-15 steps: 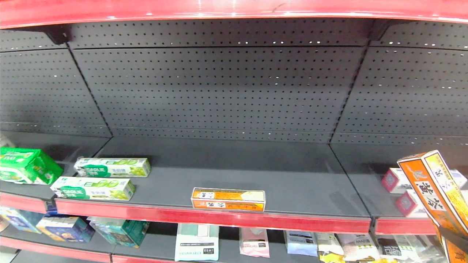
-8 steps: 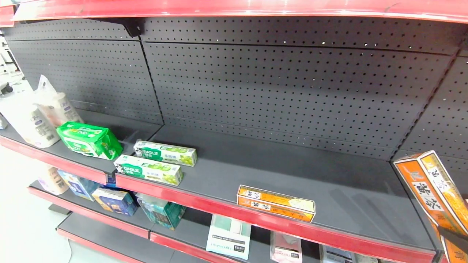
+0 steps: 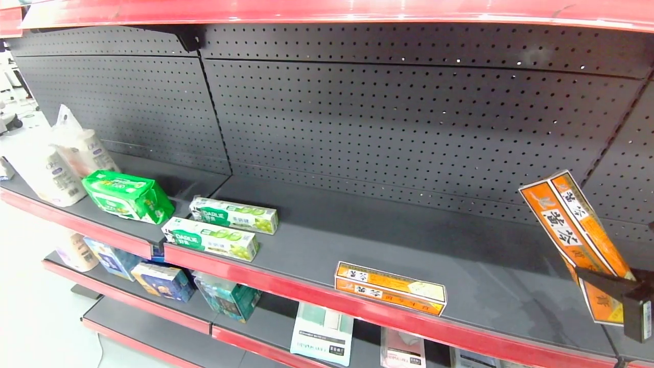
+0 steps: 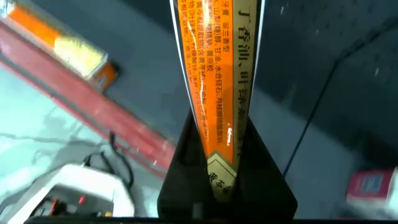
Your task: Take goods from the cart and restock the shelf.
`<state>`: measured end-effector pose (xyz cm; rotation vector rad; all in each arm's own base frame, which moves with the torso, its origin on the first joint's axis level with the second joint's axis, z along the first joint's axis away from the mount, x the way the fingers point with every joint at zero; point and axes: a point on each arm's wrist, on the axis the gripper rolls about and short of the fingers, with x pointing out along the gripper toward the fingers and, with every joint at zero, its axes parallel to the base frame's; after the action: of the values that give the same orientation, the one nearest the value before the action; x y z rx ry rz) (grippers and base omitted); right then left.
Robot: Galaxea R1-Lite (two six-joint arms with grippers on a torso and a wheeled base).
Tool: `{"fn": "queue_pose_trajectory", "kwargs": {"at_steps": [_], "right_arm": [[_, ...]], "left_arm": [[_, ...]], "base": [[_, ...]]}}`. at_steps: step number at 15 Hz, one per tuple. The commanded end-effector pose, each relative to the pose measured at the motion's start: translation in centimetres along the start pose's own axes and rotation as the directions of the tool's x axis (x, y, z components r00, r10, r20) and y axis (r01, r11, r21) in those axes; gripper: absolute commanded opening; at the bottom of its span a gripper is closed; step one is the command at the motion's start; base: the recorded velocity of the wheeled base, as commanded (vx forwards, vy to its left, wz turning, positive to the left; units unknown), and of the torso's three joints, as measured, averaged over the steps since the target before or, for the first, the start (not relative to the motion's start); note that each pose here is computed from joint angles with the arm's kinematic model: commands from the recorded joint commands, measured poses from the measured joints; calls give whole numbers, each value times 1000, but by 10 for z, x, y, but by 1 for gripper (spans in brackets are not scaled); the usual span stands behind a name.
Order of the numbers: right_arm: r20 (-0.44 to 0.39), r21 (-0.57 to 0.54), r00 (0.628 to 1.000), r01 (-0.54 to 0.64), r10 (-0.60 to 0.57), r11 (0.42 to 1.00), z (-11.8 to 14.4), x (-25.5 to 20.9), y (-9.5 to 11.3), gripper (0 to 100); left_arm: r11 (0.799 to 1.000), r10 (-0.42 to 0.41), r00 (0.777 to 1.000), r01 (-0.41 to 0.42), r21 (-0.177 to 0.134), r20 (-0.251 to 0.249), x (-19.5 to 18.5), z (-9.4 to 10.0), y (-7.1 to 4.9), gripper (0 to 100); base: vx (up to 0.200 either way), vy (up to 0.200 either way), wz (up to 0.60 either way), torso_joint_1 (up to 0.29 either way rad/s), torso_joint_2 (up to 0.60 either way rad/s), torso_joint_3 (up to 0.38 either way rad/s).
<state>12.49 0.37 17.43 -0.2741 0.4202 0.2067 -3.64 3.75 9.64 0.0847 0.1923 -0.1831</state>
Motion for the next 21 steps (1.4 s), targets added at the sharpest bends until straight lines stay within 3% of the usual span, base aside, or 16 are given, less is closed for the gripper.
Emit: {"fn": "queue_pose_trajectory", "kwargs": {"at_steps": [1,4,7,9,11,12,13,14,15,16,17,18,19,20,21], "right_arm": [[-41,-9,999,-16,16,1000,0,16,-2,0],[-43,-10,999,-11,11,1000,-2,14,-2,0],[-54,-12,998,-18,17,1000,-5,14,0,0],[-57,-12,998,-19,18,1000,-6,15,0,0],[-58,-12,998,-19,19,1000,-6,15,0,0],[-57,-10,998,-17,17,1000,-6,14,0,0],[-55,-10,998,-17,16,1000,-6,14,0,0],[-55,-10,998,-17,16,1000,-6,14,0,0],[-55,-10,998,-17,16,1000,-6,14,0,0],[-57,-9,998,-16,15,1000,-7,14,0,0],[-59,-9,998,-16,16,1000,-7,14,0,0],[-62,-10,998,-17,17,1000,-9,14,0,0],[-64,-9,998,-18,18,1000,-9,14,0,0],[-66,-9,998,-19,18,1000,-11,14,1,0],[-72,-10,997,-21,20,1000,-12,14,1,0]], "left_arm": [[987,141,990,-142,-69,-16,0,-1,-8,100],[945,306,952,-306,-115,-14,-4,-3,-15,100],[900,419,908,-418,-121,-15,-4,-3,-12,100],[895,430,903,-429,-120,-15,-5,-2,-12,100],[886,450,889,-456,-87,-83,3,9,-14,100],[867,483,869,-492,-81,-111,8,13,-15,100],[843,519,844,-531,-80,-133,11,16,-17,100],[797,582,798,-597,-84,-155,11,18,-19,100],[774,610,776,-627,-87,-162,11,17,-20,100],[696,691,701,-711,-97,-179,9,14,-24,100],[660,721,668,-743,-110,-182,8,7,-27,100],[699,686,713,-701,-144,-141,6,1,-30,100],[785,582,807,-590,-190,-99,10,1,-32,100],[844,495,869,-480,-238,2,18,2,-32,100],[885,433,896,-401,-238,101,28,-4,-32,100]], "base": [[0,0,0,0,0,0],[0,0,0,0,0,0],[0,0,0,0,0,0],[0,0,0,0,0,0],[0,0,0,0,0,0],[0,0,0,0,0,0],[0,0,0,0,0,0],[0,0,0,0,0,0],[0,0,0,0,0,0],[0,0,0,0,0,0],[0,0,0,0,0,0],[0,0,0,0,0,0],[0,0,0,0,0,0],[0,0,0,0,0,0],[0,0,0,0,0,0]]}}
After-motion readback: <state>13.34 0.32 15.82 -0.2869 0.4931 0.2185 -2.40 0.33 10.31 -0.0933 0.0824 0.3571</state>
